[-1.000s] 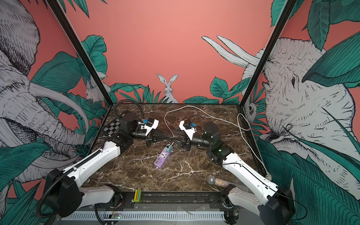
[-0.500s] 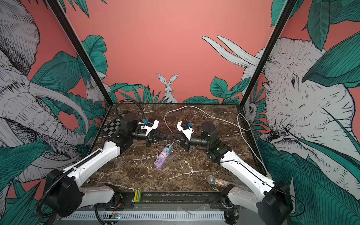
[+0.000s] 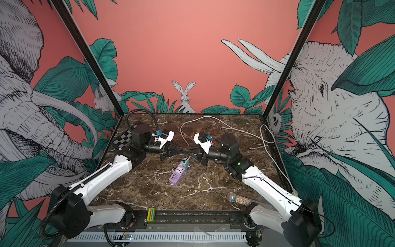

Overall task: Charge the electric toothbrush
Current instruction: Adjust the charging cable.

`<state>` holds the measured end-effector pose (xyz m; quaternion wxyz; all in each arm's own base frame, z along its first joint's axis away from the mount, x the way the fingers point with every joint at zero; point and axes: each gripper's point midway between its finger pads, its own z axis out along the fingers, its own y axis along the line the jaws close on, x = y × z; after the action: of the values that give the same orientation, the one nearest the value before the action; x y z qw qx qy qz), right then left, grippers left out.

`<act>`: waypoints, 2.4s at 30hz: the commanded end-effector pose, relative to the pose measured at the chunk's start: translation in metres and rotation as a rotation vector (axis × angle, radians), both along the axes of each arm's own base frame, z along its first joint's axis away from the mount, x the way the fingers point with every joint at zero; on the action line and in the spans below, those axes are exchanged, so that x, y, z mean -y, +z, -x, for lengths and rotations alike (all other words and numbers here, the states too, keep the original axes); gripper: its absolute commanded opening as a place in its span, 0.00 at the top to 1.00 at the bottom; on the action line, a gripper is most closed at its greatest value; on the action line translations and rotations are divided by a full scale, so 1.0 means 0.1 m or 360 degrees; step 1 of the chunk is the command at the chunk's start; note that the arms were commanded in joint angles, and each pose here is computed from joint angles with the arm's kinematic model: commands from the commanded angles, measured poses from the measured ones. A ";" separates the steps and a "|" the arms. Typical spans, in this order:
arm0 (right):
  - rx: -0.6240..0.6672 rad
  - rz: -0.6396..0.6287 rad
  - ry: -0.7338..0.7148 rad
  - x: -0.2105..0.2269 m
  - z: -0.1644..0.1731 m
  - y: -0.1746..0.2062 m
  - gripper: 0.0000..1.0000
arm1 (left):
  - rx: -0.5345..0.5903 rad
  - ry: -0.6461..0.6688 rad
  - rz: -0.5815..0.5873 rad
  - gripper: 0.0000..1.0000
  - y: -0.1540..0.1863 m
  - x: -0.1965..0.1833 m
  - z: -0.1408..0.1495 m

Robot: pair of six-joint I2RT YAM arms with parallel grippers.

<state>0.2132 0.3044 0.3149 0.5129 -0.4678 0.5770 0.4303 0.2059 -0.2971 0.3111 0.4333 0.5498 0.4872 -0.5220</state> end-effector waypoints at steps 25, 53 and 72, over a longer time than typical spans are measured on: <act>-0.0016 0.0001 0.0041 -0.14 0.00 -0.14 1.00 | -0.0035 -0.0031 0.0062 0.86 0.10 0.04 0.02; 0.0031 -0.0008 -0.0116 0.07 -0.04 -0.03 0.56 | -0.0061 0.0005 -0.0027 1.00 0.01 0.06 0.00; -0.1902 -0.0034 -0.1986 1.17 -1.19 -1.62 0.51 | -0.0510 0.1132 -0.0908 1.00 -0.93 -0.49 -0.75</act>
<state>0.3221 0.1973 0.1597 0.2836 0.1163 0.9082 0.2851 0.2756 -0.2648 0.2388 0.3558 0.3867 0.7902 -0.3153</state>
